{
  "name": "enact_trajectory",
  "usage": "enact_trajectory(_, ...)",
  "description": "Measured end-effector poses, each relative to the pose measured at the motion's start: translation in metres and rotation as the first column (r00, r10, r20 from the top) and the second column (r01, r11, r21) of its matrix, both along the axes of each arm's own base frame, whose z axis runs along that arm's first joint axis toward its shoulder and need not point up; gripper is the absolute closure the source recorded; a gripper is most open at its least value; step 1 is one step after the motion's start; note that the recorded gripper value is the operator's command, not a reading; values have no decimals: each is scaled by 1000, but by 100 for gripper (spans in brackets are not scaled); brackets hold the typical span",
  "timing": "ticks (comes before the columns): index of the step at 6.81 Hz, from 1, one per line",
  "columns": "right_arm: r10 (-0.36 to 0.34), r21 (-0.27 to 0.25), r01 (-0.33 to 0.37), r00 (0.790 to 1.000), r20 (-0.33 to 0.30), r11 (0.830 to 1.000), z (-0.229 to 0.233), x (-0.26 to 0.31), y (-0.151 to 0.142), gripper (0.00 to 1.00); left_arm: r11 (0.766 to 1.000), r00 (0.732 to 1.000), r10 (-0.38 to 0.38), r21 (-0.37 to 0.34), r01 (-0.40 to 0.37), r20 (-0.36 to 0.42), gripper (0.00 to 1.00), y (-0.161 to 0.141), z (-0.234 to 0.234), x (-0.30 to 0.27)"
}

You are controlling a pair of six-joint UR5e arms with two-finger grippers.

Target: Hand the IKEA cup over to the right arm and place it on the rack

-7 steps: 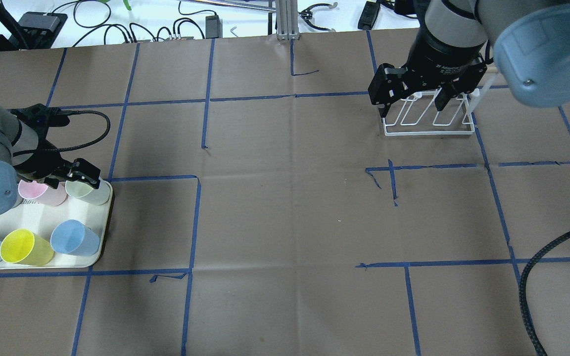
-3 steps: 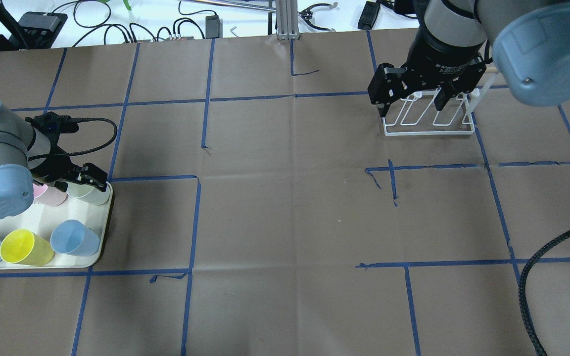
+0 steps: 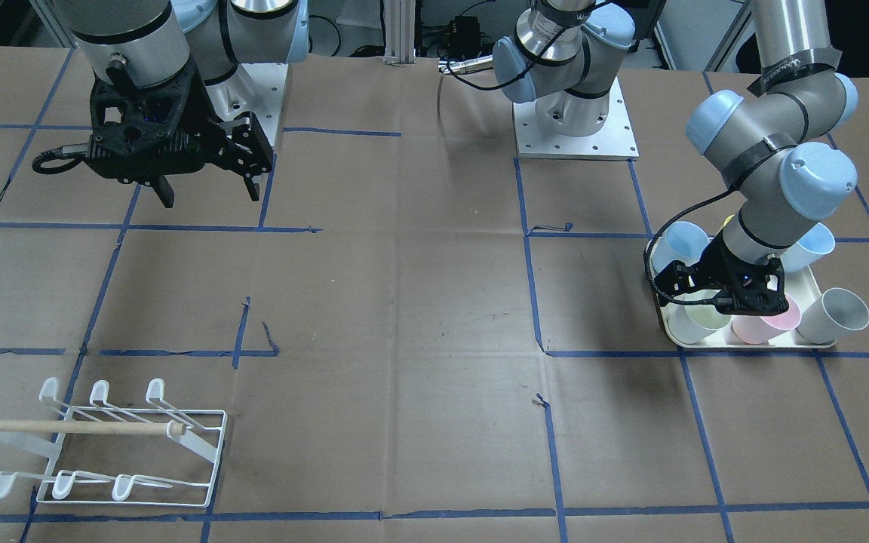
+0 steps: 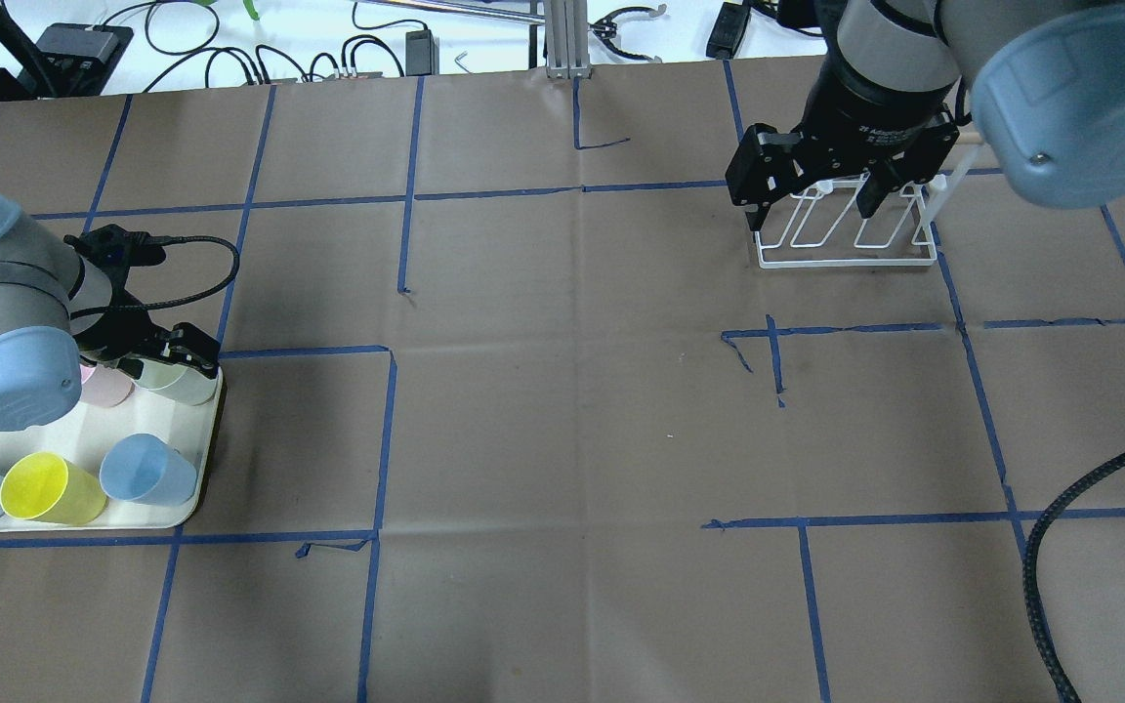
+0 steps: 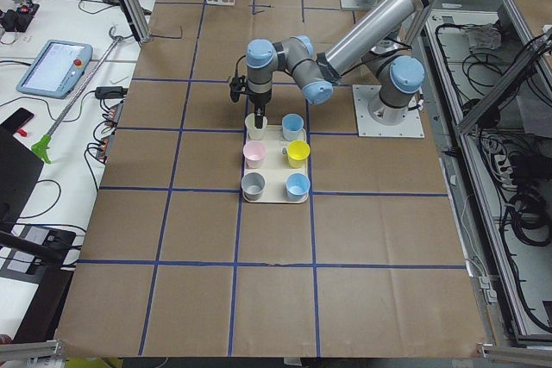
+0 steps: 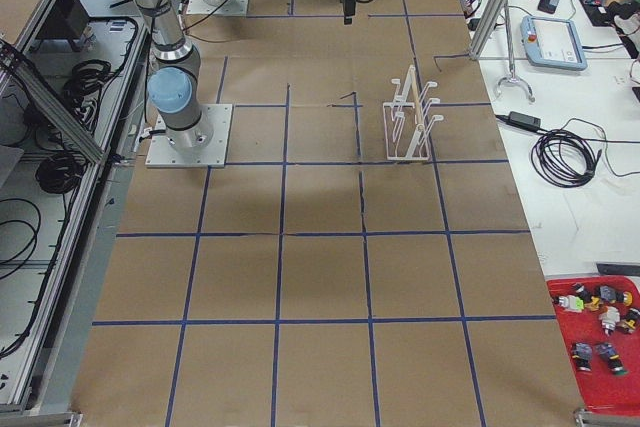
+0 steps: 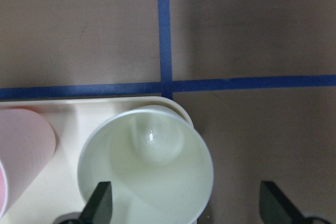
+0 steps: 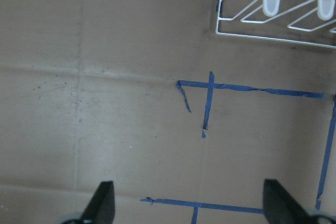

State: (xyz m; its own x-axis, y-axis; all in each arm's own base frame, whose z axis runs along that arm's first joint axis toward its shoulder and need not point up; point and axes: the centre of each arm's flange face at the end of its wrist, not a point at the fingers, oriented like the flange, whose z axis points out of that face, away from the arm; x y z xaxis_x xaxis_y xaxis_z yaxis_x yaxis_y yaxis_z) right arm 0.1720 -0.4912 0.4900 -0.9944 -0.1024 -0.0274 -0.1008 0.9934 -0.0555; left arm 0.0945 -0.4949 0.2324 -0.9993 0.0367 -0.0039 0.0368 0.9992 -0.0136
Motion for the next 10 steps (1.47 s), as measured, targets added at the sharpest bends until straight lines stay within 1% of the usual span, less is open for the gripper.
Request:
enact_trajectory(2, -1, -1, 1, 1000, 0, 1000, 0, 0, 0, 0, 1000, 1000, -7, -2, 7, 3, 84, -2, 0, -1)
enact_trajectory(3, -1, -1, 1, 1000, 0, 1000, 0, 0, 0, 0, 1000, 1000, -8, -7, 8, 5, 100, -3, 3, 0)
enact_trajectory(6, -1, 0, 1, 1000, 0, 1000, 0, 0, 0, 0, 1000, 1000, -10, -19, 10, 4, 100, -5, 6, 1)
enact_trajectory(7, -1, 0, 1, 1000, 0, 1000, 0, 0, 0, 0, 999, 1000, -10, -32, 10, 10, 100, -8, 14, 1)
enact_trajectory(8, -1, 0, 1, 1000, 1, 1000, 0, 0, 0, 0, 999, 1000, -10, -46, 11, 17, 100, -12, 31, 1)
enact_trajectory(9, -1, -1, 1, 1000, 2, 1000, 0, 0, 0, 0, 999, 1000, -10, -45, 11, 17, 100, -17, 56, 3)
enact_trajectory(10, -1, -1, 1, 1000, 2, 1000, 0, 0, 0, 0, 1000, 1000, -10, -25, 10, 6, 100, -23, 93, 4)
